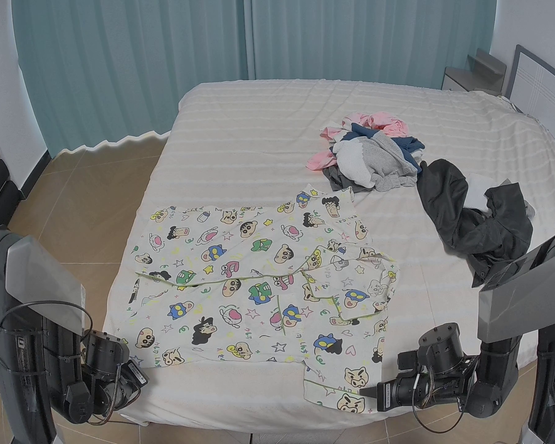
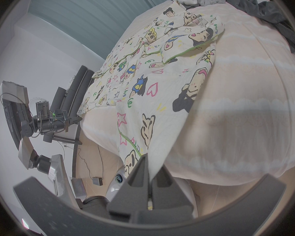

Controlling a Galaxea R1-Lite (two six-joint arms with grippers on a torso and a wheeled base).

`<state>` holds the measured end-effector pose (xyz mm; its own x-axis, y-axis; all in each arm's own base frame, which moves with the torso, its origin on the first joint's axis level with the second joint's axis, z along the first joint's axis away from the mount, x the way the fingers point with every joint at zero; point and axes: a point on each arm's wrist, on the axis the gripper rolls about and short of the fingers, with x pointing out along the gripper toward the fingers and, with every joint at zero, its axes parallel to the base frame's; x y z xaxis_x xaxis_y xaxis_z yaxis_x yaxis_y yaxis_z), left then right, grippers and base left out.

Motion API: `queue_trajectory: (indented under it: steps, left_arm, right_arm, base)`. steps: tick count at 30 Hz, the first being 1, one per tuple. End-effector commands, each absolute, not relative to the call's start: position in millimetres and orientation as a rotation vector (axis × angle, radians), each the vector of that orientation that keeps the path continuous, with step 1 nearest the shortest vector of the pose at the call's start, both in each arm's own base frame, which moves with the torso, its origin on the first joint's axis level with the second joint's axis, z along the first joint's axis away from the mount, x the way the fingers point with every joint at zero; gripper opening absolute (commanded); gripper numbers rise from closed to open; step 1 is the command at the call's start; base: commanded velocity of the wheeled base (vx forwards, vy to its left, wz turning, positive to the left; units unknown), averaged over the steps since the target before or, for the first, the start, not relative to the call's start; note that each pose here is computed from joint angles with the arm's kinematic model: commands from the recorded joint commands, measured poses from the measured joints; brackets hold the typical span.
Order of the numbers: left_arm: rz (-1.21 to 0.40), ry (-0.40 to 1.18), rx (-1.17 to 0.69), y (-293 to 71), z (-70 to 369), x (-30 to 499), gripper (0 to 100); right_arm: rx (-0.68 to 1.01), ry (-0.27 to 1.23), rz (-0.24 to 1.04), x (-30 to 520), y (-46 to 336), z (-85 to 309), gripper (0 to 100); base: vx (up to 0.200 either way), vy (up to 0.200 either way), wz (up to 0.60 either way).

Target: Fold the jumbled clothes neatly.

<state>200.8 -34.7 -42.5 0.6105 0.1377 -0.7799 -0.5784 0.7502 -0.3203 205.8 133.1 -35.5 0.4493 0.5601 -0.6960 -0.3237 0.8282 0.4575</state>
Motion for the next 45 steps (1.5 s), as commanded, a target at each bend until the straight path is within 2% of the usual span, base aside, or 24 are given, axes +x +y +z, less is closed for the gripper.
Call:
queue_trajectory:
  steps: [1, 13, 17, 22, 27, 32, 37, 43, 45]
  left_arm:
    - [0.43, 0.806, -0.6, -34.5, -32.4, 196.4, 0]
    - [0.44, 0.779, -0.598, -30.3, -29.7, 198.4, 0]
    - [0.431, 0.735, -0.594, -22.7, -13.2, 197.9, 0]
    - [0.301, 0.794, -0.676, -12.2, 13.6, 184.9, 0]
    - [0.345, 0.752, -0.671, 5.3, 17.1, 191.8, 0]
    - [0.393, 0.774, -0.69, 15.6, 3.4, 203.7, 0]
    - [0.301, 0.809, -0.741, 17.2, -13.4, 211.4, 0]
    - [0.297, 0.849, -0.673, 25.1, -44.3, 213.3, 0]
    - [0.281, 0.807, -0.651, 27.2, -49.3, 210.3, 0]
  right_arm:
    - [0.262, 0.977, 0.566, 198.9, 130.0, -33.8, 0]
    - [0.229, 1.003, 0.585, 189.2, 125.9, -33.3, 0]
    - [0.175, 1.015, 0.602, 181.9, 120.9, -33.7, 0]
    - [0.154, 1.024, 0.604, 180.2, 118.7, -33.8, 0]
    - [0.125, 1.052, 0.599, 178.5, 115.4, -29.7, 0]
    - [0.125, 1.065, 0.584, 179.9, 112.4, -28.6, 0]
    - [0.115, 1.061, 0.575, 182.8, 109.5, -29.7, 0]
    - [0.11, 1.064, 0.575, 182.9, 109.2, -30.7, 0]
    - [0.11, 1.062, 0.574, 183.3, 109.4, -30.6, 0]
  base:
    - [0.0, 0.0, 0.0]
    - [0.0, 0.0, 0.0]
    - [0.0, 0.0, 0.0]
    - [0.0, 0.0, 0.0]
    - [0.0, 0.0, 0.0]
    - [0.0, 0.0, 0.0]
    - [0.0, 0.0, 0.0]
    - [0.0, 0.0, 0.0]
    - [0.0, 0.0, 0.0]
